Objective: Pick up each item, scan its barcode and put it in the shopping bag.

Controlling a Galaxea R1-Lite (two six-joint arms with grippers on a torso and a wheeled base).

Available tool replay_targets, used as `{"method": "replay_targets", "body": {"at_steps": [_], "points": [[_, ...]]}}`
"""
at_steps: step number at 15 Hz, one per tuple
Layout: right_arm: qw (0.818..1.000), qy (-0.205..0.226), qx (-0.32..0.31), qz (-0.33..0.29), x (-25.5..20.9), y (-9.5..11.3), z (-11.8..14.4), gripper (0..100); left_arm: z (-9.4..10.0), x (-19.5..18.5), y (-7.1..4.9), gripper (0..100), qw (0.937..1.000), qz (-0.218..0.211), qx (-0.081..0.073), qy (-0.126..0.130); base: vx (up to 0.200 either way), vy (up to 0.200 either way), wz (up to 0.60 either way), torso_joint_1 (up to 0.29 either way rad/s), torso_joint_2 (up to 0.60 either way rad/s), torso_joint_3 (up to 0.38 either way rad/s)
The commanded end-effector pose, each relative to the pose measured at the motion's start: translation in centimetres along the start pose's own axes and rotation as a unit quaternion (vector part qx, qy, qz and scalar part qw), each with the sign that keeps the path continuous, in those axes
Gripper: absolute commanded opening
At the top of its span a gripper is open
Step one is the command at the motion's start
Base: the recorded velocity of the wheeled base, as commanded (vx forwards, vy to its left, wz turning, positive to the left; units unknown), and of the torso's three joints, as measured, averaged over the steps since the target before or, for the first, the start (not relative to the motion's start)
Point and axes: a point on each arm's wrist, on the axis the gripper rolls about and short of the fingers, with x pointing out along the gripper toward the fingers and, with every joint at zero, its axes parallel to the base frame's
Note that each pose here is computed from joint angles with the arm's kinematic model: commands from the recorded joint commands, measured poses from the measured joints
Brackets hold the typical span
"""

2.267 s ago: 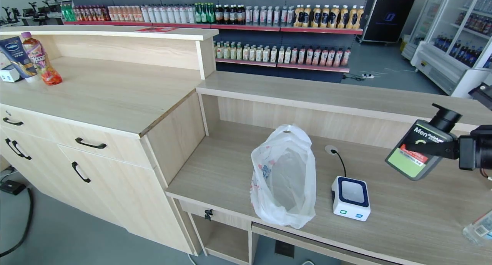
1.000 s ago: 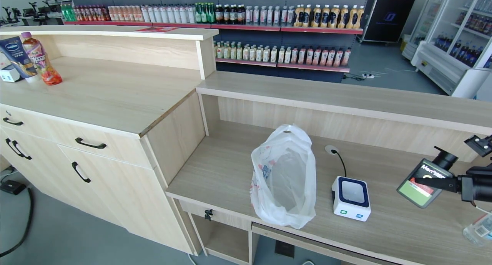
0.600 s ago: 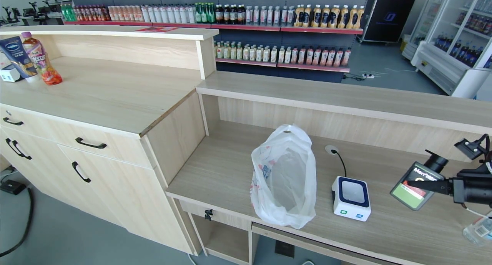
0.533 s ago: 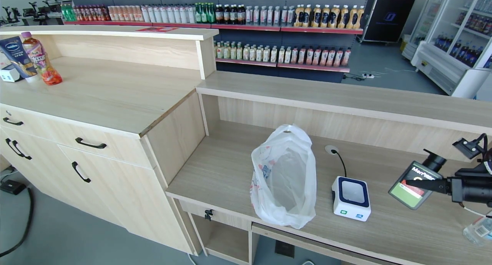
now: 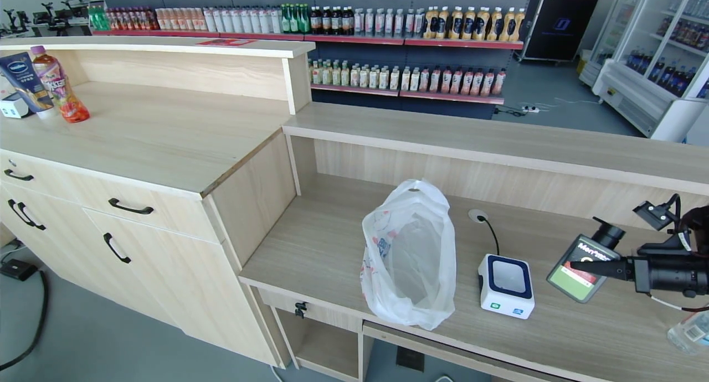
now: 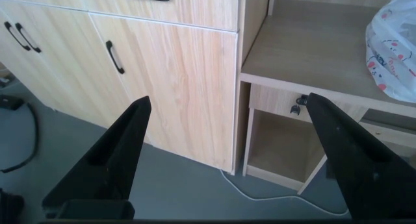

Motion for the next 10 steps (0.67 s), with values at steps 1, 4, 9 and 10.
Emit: {"method": "replay_targets", "body": {"at_steps": [1,4,9,10], "points": [[1.0,0.003,0.003,0.003,0.2,-0.1,-0.2,0,0.0,0.0,0.0,100,1.0,0.0,0.0,0.0,0.0,0.0,0.0,0.0,0.0,0.0],[1.0,0.004,0.006,0.003,0.3,-0.2,-0.3,0,0.0,0.0,0.0,100,1.0,0.0,0.0,0.0,0.0,0.0,0.0,0.0,0.0,0.0],[1.0,0.0,-0.005,-0.022,-0.7,-0.2,0.0,0,0.0,0.0,0.0,100,1.0,0.0,0.0,0.0,0.0,0.0,0.0,0.0,0.0,0.0],[1.0,0.0,-0.006,-0.026,-0.9,-0.2,-0.1,0,0.0,0.0,0.0,100,1.0,0.0,0.0,0.0,0.0,0.0,0.0,0.0,0.0,0.0]]}}
